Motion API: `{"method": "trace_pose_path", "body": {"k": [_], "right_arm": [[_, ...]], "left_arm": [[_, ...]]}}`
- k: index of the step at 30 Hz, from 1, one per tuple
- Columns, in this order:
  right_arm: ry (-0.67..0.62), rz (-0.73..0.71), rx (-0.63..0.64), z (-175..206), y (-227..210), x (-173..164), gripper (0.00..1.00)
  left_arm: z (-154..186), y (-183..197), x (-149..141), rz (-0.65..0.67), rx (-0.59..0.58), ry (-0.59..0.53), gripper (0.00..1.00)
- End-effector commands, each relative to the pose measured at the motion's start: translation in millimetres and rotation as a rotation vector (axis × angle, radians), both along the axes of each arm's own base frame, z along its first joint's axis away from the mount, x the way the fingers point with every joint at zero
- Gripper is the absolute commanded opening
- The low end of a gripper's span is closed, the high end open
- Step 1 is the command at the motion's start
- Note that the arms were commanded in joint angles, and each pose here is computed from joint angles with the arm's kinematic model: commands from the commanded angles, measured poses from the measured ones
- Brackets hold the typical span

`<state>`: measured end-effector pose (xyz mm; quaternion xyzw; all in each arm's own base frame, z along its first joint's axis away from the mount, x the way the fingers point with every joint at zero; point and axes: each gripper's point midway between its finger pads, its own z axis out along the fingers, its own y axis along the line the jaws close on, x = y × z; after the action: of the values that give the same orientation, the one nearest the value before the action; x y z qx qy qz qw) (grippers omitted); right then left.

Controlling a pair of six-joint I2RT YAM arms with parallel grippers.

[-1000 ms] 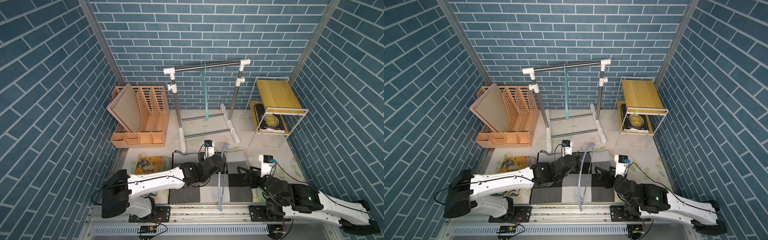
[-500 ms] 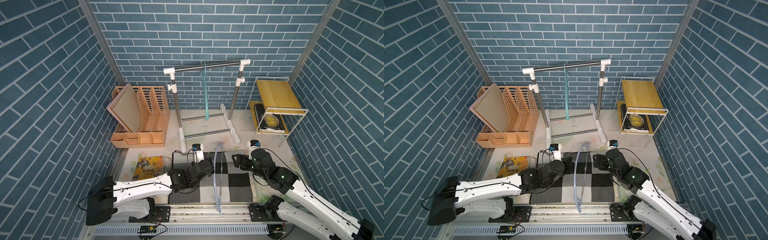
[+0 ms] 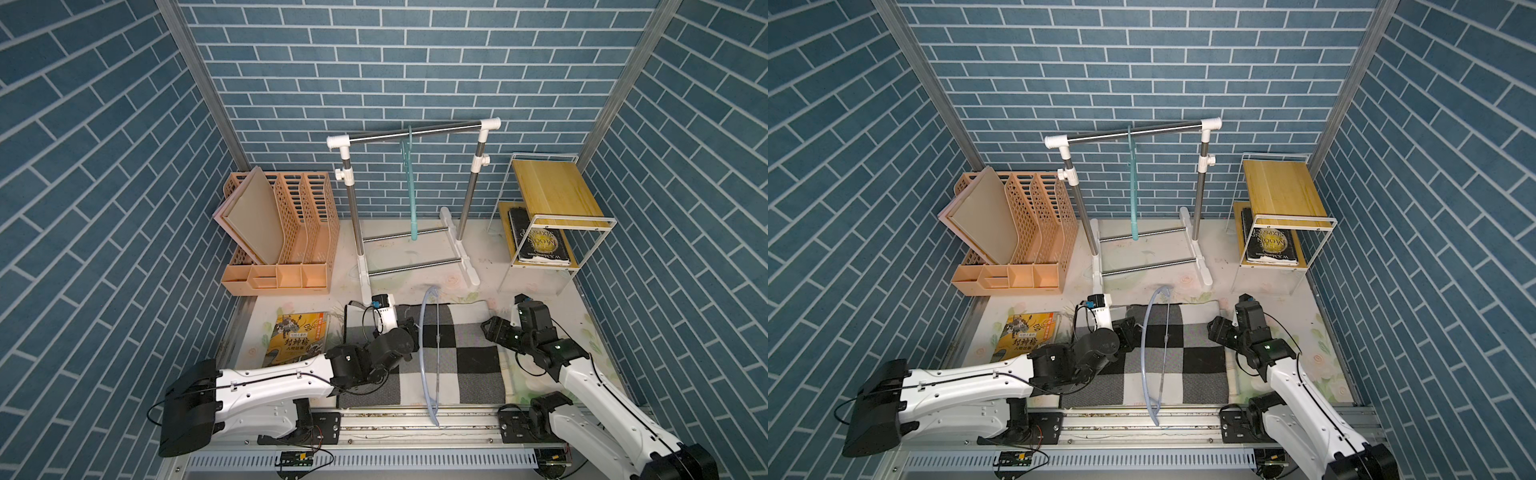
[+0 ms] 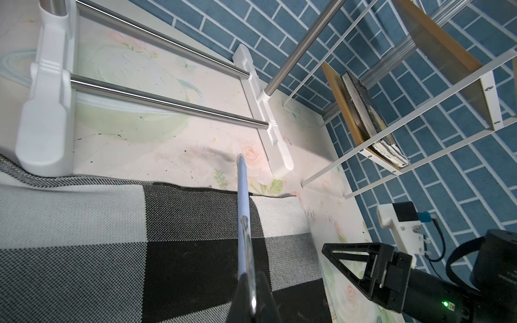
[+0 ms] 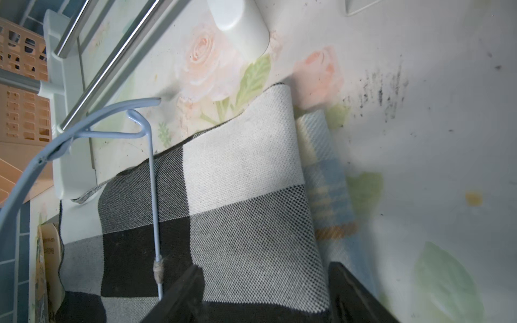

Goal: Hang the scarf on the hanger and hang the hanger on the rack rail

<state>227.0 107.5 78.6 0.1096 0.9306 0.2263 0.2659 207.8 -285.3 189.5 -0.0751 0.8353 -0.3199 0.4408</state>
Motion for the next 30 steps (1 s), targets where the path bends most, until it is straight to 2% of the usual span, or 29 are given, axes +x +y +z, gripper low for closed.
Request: {"method": "trace_pose_path", "body": {"k": [1, 11, 21, 26, 30], "right_arm": [[-0.007, 0.023, -0.016, -3, 1, 3, 0.71], [0.047, 0.006, -0.096, -25, -8, 10, 0.63], [0.094, 0.021, -0.11, -38, -8, 8, 0.56], [0.094, 0.046, -0.087, -36, -2, 6, 0.41], [0.08, 0.053, -0.073, -32, 0, 6, 0.24]], "left_arm": [[4, 6, 0, 0.006, 0.003, -0.024, 0.0], [-6, 13, -3, 0.005, 0.038, -0.011, 0.0], [-9, 14, -4, 0.001, 0.044, -0.005, 0.0], [-10, 13, -4, -0.001, 0.048, -0.004, 0.0], [-10, 13, -3, 0.003, 0.053, -0.005, 0.0]]}}
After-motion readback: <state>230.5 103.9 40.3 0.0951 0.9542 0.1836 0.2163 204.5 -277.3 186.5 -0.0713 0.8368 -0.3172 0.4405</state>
